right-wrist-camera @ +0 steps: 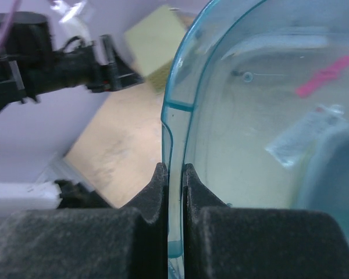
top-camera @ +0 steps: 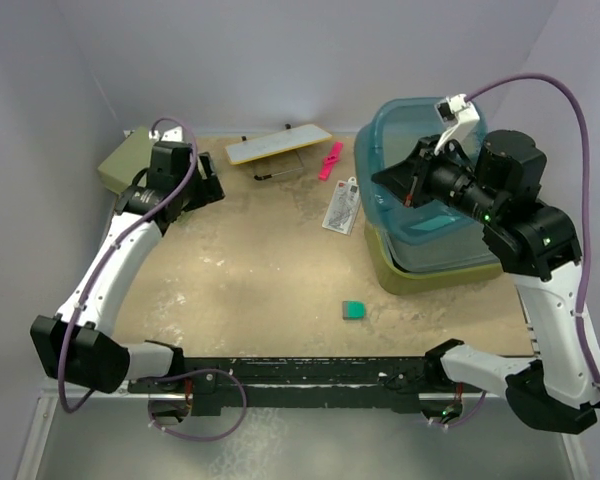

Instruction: Turn the large container upside down

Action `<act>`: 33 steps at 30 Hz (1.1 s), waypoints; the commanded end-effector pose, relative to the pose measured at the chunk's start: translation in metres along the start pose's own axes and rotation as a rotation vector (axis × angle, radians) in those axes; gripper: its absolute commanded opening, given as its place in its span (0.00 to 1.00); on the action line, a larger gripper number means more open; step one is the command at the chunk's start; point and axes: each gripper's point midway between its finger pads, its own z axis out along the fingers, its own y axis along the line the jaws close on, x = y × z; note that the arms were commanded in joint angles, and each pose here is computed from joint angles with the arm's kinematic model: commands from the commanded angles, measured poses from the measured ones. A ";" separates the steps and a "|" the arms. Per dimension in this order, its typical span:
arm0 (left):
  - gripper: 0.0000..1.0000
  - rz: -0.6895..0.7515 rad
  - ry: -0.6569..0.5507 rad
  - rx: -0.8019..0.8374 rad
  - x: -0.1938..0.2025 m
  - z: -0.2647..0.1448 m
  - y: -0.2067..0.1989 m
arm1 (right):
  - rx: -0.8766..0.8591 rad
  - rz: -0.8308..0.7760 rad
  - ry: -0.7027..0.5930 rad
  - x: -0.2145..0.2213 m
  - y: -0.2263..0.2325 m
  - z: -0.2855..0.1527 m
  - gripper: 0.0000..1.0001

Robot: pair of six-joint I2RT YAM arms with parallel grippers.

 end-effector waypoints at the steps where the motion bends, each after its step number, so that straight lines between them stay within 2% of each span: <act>1: 0.74 -0.079 -0.117 -0.071 -0.029 -0.046 0.016 | -0.416 -0.037 -0.106 -0.034 0.075 -0.007 0.00; 8: 0.75 -0.228 -0.309 -0.193 -0.072 -0.089 0.043 | -0.640 -0.007 -0.067 -0.031 0.128 0.009 0.00; 12: 0.75 -0.277 -0.468 -0.198 -0.114 -0.128 0.045 | -0.804 0.071 -0.023 -0.018 0.165 0.021 0.00; 17: 0.75 -0.372 -0.660 -0.112 -0.176 -0.196 0.029 | -0.929 0.132 0.031 -0.002 0.202 0.034 0.00; 22: 0.75 -0.428 -0.838 -0.009 -0.210 -0.267 0.025 | -1.021 0.281 0.111 0.025 0.218 0.051 0.00; 26: 0.75 -0.401 -0.867 -0.006 -0.222 -0.289 0.023 | -1.128 0.382 0.177 0.044 0.231 0.058 0.00; 30: 0.75 -0.382 -0.866 0.046 -0.227 -0.299 0.013 | -1.344 0.512 0.214 0.043 0.247 0.048 0.00; 33: 0.75 -0.382 -0.890 0.065 -0.230 -0.313 0.013 | -1.439 0.614 0.251 0.044 0.251 0.047 0.00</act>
